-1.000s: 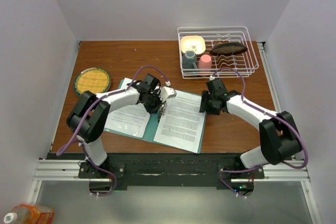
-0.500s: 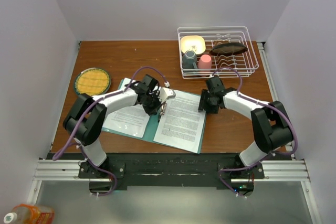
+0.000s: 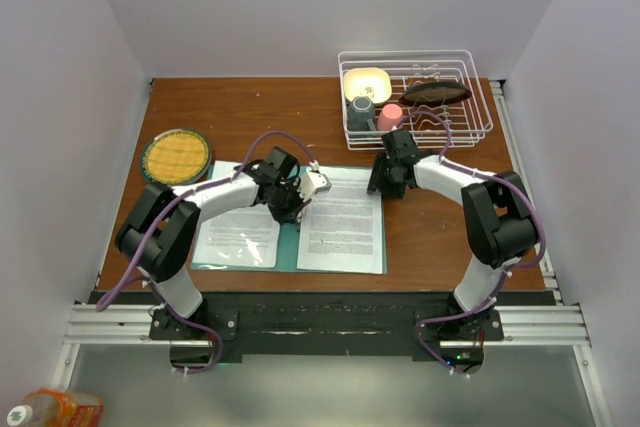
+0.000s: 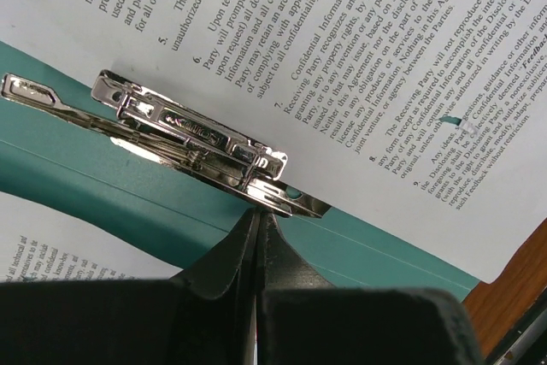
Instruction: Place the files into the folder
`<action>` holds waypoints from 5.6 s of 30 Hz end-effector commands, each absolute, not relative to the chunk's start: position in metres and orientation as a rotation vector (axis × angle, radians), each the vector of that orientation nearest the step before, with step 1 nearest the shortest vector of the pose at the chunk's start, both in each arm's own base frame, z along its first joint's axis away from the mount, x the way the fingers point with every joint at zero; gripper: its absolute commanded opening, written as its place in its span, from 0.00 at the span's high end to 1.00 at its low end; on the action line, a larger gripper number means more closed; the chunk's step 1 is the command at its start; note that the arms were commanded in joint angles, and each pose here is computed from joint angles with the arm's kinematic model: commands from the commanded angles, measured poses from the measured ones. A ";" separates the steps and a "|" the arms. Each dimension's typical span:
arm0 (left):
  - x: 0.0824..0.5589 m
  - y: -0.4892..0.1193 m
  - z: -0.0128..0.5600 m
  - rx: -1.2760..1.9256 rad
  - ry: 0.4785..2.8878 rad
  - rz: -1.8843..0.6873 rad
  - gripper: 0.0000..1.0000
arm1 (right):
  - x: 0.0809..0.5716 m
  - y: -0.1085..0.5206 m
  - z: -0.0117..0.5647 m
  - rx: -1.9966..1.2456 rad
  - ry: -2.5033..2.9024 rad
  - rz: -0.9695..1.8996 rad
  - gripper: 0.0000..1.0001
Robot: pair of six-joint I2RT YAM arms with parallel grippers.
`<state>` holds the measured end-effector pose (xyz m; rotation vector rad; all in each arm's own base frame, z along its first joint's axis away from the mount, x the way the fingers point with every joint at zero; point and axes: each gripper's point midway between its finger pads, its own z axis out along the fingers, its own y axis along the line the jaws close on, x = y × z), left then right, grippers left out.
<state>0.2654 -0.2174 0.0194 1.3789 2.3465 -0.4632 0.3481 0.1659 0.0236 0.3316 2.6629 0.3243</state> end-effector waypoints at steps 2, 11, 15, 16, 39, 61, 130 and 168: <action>0.277 -0.227 0.022 1.339 2.307 -0.486 0.97 | 0.352 0.172 0.018 0.339 2.700 0.341 0.50; 0.289 -0.229 0.027 1.322 2.297 -0.463 0.97 | 0.358 0.170 0.033 0.285 2.688 0.312 0.50; 0.289 -0.224 0.031 1.308 2.301 -0.455 0.98 | 0.364 0.164 0.059 0.248 2.649 0.276 0.49; 0.289 -0.222 0.031 1.299 2.306 -0.453 0.98 | 0.365 0.165 0.066 0.229 2.638 0.279 0.49; 0.299 -0.192 0.096 1.137 2.239 -0.437 0.98 | 0.342 0.282 0.088 0.026 2.547 0.609 0.89; 0.338 -0.215 0.105 0.955 2.266 -0.488 0.78 | 0.322 0.304 0.034 0.002 2.637 0.595 0.91; 0.376 -0.227 0.036 0.685 2.440 -0.481 0.70 | 0.282 0.285 -0.013 0.028 2.729 0.537 0.98; 0.255 -0.227 0.094 1.124 2.313 -0.870 0.91 | 0.277 0.281 -0.021 0.058 2.760 0.498 1.00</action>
